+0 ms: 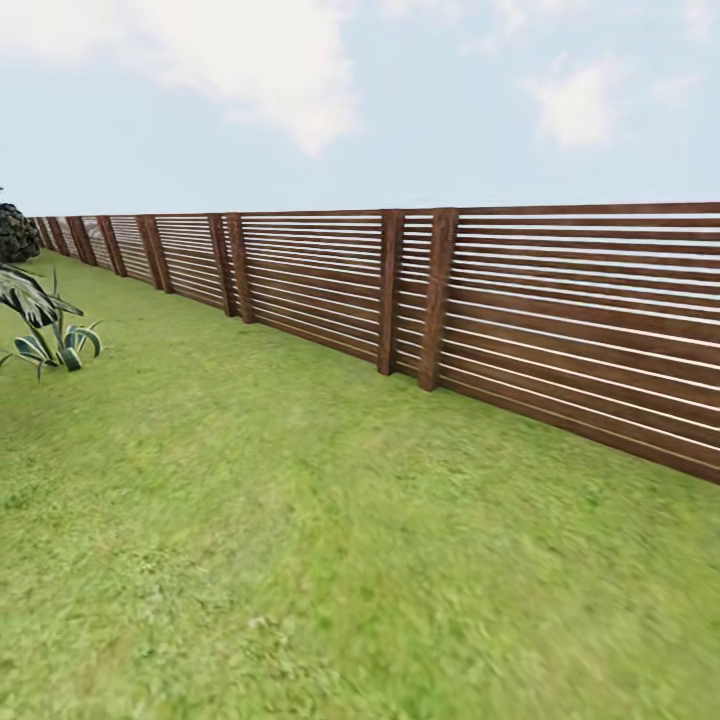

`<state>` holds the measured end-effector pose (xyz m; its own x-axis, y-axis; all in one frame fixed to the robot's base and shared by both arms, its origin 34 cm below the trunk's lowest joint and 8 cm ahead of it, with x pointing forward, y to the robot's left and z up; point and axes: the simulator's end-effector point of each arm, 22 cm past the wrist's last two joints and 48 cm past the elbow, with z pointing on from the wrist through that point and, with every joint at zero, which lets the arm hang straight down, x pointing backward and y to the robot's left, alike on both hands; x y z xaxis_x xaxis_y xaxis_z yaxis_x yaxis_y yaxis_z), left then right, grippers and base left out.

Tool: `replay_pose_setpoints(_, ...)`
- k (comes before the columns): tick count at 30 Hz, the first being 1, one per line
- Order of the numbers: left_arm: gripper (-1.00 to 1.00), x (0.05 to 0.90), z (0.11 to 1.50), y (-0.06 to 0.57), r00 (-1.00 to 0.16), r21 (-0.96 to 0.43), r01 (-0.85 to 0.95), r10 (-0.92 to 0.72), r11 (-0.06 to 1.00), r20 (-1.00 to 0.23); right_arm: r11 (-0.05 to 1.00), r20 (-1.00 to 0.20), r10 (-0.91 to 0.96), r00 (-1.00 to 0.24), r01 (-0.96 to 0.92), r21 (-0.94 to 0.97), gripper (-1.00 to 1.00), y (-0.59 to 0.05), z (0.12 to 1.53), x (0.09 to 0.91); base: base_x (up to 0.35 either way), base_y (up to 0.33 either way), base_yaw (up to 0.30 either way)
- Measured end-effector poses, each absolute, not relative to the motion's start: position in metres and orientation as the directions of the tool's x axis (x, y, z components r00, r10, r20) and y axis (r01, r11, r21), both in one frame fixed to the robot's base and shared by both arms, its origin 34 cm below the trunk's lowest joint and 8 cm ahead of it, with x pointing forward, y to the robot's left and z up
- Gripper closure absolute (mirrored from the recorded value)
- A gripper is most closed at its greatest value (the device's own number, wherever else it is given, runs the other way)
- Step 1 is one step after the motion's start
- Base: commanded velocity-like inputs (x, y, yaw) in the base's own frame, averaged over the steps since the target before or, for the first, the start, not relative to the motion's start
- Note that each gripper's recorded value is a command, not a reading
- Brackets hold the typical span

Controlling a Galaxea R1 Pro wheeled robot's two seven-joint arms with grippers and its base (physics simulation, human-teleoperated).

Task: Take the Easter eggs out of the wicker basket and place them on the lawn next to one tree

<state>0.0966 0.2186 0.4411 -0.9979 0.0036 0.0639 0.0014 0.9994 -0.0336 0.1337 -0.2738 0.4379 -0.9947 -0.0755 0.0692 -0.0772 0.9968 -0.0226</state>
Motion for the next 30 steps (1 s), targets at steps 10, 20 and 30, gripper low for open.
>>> replay_pose_setpoints(10,-1.0,0.0968,0.4411,0.2185,-0.998,-0.034,0.002,0.004,0.999,0.063,0.997,0.069,-0.076,-0.995,-0.077,-0.023,-1.0,-0.2738,0.4379,0.1336,0.336,0.0,0.01)
replay_pose_setpoints(20,-1.0,0.0968,0.4411,0.2185,-0.998,-0.034,0.002,0.004,0.999,0.064,0.997,0.07,-0.075,-0.995,-0.077,-0.023,-1.0,-0.2738,0.4379,0.1335,0.336,0.0,0.0)
replay_pose_setpoints(30,-1.0,0.0974,0.4411,0.2186,-0.998,-0.034,0.002,0.004,0.999,0.063,0.997,0.069,-0.076,-0.995,-0.077,-0.023,-1.0,-0.2738,0.4379,0.1336,0.336,0.0,0.134)
